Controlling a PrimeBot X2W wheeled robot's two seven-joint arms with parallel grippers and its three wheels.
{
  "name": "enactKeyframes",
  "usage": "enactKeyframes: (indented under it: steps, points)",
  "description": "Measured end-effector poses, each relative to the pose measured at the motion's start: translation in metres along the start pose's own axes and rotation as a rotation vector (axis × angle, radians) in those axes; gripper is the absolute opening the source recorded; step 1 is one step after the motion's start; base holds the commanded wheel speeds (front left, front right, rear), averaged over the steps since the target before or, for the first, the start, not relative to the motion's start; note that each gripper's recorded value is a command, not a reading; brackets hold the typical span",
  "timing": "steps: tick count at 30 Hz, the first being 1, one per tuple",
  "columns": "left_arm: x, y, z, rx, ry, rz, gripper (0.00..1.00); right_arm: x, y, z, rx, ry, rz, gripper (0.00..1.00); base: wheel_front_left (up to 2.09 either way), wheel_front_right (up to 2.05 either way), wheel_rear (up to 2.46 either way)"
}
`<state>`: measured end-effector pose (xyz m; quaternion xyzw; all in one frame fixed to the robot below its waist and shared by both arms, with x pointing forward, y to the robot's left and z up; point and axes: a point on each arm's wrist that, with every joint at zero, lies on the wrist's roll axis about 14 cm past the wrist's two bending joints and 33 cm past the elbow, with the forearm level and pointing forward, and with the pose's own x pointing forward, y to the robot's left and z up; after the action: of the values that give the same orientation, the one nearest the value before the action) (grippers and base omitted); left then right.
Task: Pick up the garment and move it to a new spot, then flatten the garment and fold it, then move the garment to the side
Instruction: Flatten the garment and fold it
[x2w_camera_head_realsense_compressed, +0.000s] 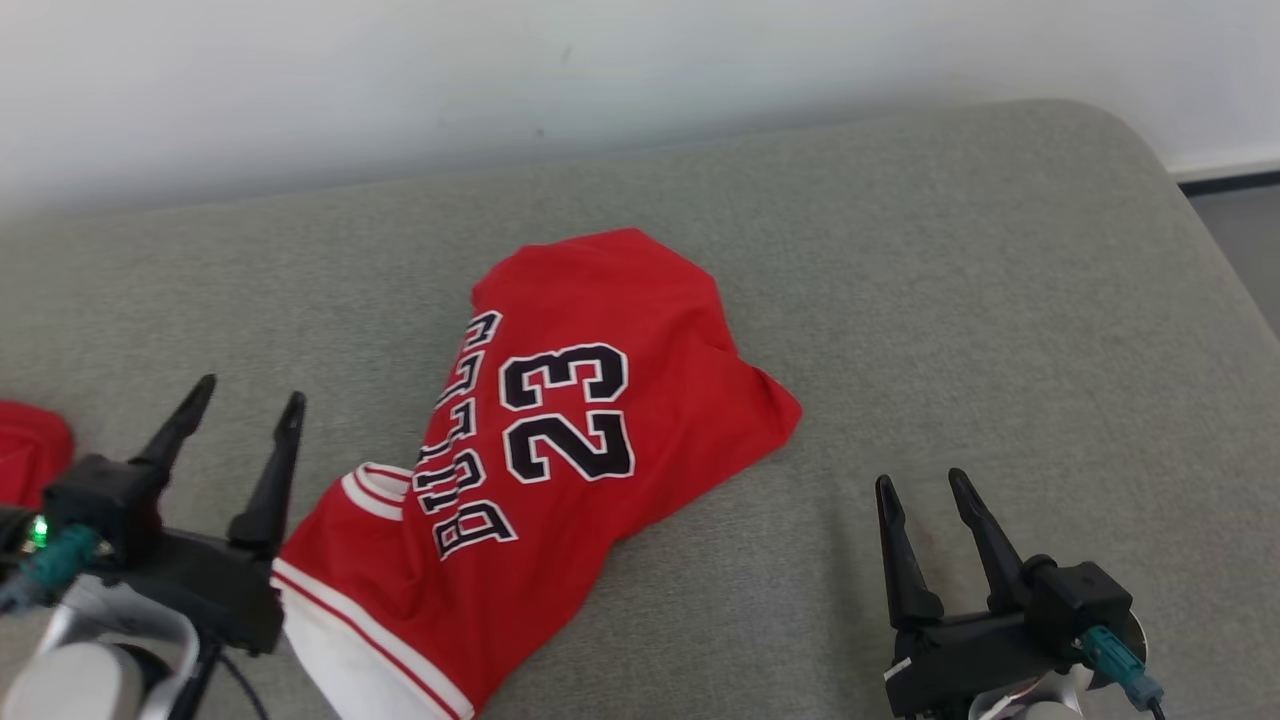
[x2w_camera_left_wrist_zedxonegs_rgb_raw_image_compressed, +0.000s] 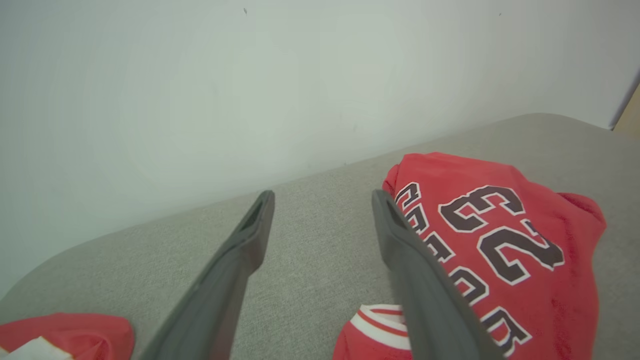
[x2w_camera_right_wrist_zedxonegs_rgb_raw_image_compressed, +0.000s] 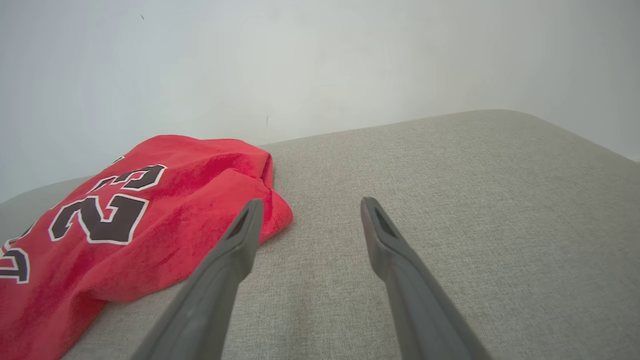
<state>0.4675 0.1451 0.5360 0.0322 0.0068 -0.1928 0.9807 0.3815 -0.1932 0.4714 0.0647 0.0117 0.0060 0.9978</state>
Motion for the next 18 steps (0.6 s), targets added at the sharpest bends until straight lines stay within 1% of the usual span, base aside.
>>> enactKeyframes:
  steps: [5, 6, 10, 12, 13, 17, 18]
  points:
    - [0.013, -0.001, -0.033, -0.072, 0.168, -0.054, 1.00, -0.004, -0.012, -0.005, 0.019, 0.015, -0.040, 1.00, 0.00, 0.00, 0.00]
    - [0.014, -0.002, -0.043, -0.065, 0.215, -0.071, 1.00, -0.005, -0.014, -0.006, 0.020, 0.020, -0.047, 1.00, 0.00, 0.00, 0.00]
    - [0.015, -0.017, -0.070, -0.103, 0.342, -0.145, 1.00, -0.008, -0.024, -0.009, 0.028, 0.028, -0.080, 1.00, 0.00, 0.00, 0.00]
    - [0.015, -0.018, -0.079, -0.137, 0.378, -0.157, 1.00, -0.009, -0.028, -0.011, 0.027, 0.036, -0.093, 1.00, 0.00, 0.00, 0.00]
    - [0.014, -0.018, -0.086, -0.129, 0.408, -0.164, 1.00, -0.010, -0.030, -0.012, 0.027, 0.038, -0.098, 1.00, 0.00, 0.00, 0.00]
    - [0.010, -0.022, -0.112, -0.152, 0.509, -0.178, 1.00, -0.009, -0.034, -0.012, 0.029, 0.041, -0.111, 1.00, 0.00, 0.00, 0.00]
    - [0.010, -0.022, -0.112, -0.152, 0.509, -0.178, 1.00, -0.009, -0.034, -0.012, 0.029, 0.041, -0.111, 1.00, 0.00, 0.00, 0.00]
